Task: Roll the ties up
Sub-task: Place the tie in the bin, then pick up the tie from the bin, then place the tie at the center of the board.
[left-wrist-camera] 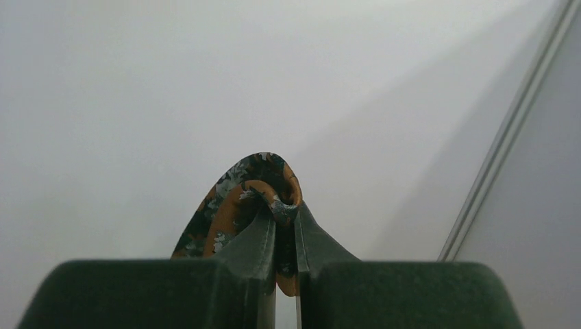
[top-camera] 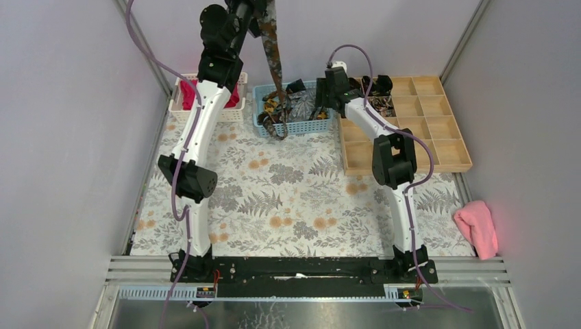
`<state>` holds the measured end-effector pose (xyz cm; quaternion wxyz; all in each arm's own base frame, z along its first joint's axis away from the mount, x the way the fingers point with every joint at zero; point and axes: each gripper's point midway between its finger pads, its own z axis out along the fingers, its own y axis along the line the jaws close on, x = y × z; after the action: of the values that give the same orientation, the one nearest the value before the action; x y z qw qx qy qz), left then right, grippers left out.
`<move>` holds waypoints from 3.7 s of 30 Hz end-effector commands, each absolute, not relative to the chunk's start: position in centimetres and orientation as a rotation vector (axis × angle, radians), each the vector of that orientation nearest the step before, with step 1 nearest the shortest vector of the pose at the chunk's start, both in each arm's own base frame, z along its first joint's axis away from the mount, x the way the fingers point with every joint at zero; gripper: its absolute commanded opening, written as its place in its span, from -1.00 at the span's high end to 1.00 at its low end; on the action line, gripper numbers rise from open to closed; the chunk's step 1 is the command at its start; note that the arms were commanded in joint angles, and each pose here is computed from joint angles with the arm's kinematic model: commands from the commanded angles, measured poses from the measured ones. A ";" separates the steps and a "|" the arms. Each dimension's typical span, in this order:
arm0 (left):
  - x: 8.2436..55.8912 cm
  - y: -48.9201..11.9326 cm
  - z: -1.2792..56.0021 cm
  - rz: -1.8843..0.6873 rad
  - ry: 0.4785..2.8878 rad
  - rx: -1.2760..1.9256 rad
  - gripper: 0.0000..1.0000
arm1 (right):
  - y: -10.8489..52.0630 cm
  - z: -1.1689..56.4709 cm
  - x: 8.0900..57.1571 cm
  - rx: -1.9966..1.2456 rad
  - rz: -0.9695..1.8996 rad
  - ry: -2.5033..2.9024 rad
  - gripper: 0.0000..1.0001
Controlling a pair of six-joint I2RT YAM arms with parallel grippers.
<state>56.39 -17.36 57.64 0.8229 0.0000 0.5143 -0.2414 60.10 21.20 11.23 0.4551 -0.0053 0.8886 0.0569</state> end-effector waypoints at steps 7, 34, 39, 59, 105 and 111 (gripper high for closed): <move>56.5 -16.3 61.3 -0.497 0.823 -0.033 0.81 | 20.2 11.6 62.0 0.010 0.154 2.152 -0.42; 66.5 -13.0 45.1 -0.407 1.061 -0.081 -0.23 | 23.2 13.0 64.5 -0.010 0.311 2.064 0.97; 66.1 -13.8 43.6 -0.424 1.127 -0.023 -0.61 | 23.2 15.9 63.9 -0.005 0.345 2.013 1.00; 56.2 -13.7 45.4 -0.500 1.239 -0.008 -0.78 | 23.0 36.2 55.1 -0.084 0.519 1.704 1.00; 31.3 -27.0 41.3 -0.626 1.513 0.219 -0.69 | 8.8 70.2 11.1 -0.229 0.674 0.952 1.00; 31.2 -28.5 40.9 -0.618 1.524 0.244 -0.69 | 8.8 69.4 12.7 -0.210 0.639 0.987 1.00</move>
<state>31.07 -28.60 39.98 0.6638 0.1097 0.6804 -0.2905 9.71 7.99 70.35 0.8342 -0.1018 0.4384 0.3186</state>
